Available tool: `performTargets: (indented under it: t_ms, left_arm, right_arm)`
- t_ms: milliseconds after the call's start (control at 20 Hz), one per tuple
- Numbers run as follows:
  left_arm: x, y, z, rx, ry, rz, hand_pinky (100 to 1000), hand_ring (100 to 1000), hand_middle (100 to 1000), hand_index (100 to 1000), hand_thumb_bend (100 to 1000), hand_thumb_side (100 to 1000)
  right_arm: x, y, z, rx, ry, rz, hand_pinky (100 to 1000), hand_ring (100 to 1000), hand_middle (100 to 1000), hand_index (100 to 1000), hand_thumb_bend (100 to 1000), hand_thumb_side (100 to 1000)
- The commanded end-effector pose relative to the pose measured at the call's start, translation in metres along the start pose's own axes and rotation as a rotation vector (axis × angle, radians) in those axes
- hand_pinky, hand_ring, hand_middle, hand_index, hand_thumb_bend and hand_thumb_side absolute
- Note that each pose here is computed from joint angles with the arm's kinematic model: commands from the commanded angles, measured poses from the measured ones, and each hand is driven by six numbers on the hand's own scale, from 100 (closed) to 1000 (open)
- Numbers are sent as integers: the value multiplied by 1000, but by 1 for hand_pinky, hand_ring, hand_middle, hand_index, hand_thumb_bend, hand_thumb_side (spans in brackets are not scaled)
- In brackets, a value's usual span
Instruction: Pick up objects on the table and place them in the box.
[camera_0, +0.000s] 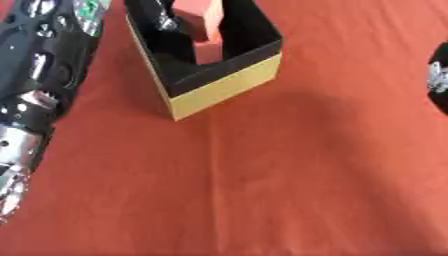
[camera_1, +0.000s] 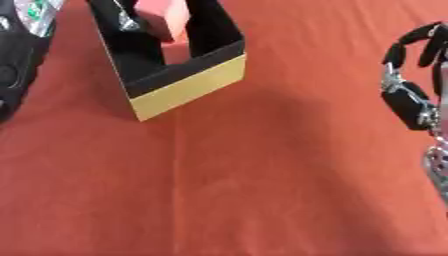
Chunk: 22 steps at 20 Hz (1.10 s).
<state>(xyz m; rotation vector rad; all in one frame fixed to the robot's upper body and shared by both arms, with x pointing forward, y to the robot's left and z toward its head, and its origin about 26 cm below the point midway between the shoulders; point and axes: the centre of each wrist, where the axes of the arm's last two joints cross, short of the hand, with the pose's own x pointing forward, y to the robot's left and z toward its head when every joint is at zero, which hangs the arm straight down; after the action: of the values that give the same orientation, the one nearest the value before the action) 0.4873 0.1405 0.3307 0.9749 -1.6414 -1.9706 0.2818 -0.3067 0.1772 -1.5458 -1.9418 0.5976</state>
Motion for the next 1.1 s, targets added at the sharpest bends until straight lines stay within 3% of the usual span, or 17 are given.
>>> performTargets:
  t_ms: [50,250,300,350,400,450,600,700,800,950,1100]
  left_arm:
    - [-3,21,10,95,2,-10,630,828,889,957,227,121]
    - [-5,27,19,144,-13,54,665,858,919,982,136,140]
    - [-5,28,20,144,-15,63,673,865,927,989,131,193]
    - [-6,29,22,140,-16,68,703,889,950,1000,150,320]
    - [-7,29,23,134,-16,69,705,891,953,1000,155,328]
    - [-7,28,23,125,-17,68,722,904,973,1000,184,465]
    - [-7,26,23,98,-16,52,740,917,988,1000,248,513]
    - [-7,25,22,87,-6,37,749,922,994,1000,299,479]
    - [-6,25,22,92,0,31,738,912,980,1000,272,419]
    - [-6,27,23,128,1,48,720,898,965,1000,152,347]
    - [-11,33,30,164,9,75,715,893,944,998,101,318]
  right_arm:
    - [1,-6,-5,-23,-14,0,100,155,284,513,100,100]
    - [1,-6,-4,-21,-12,2,100,155,284,513,100,100]
    - [1,-6,-4,-21,-11,2,100,155,284,513,100,100]
    - [0,-6,-4,-20,-11,2,100,155,284,513,100,100]
    - [0,-6,-4,-20,-11,3,100,155,284,513,100,100]
    - [0,-6,-4,-19,-11,2,100,155,284,513,100,100]
    - [0,-6,-5,-19,-10,1,100,155,284,512,100,100]
    - [0,-7,-5,-19,-9,1,100,154,284,512,100,100]
    - [0,-7,-5,-19,-9,1,100,154,284,512,100,100]
    - [0,-7,-5,-19,-7,0,100,154,284,513,100,100]
    - [0,-7,-4,-19,-4,3,100,154,284,512,100,100]
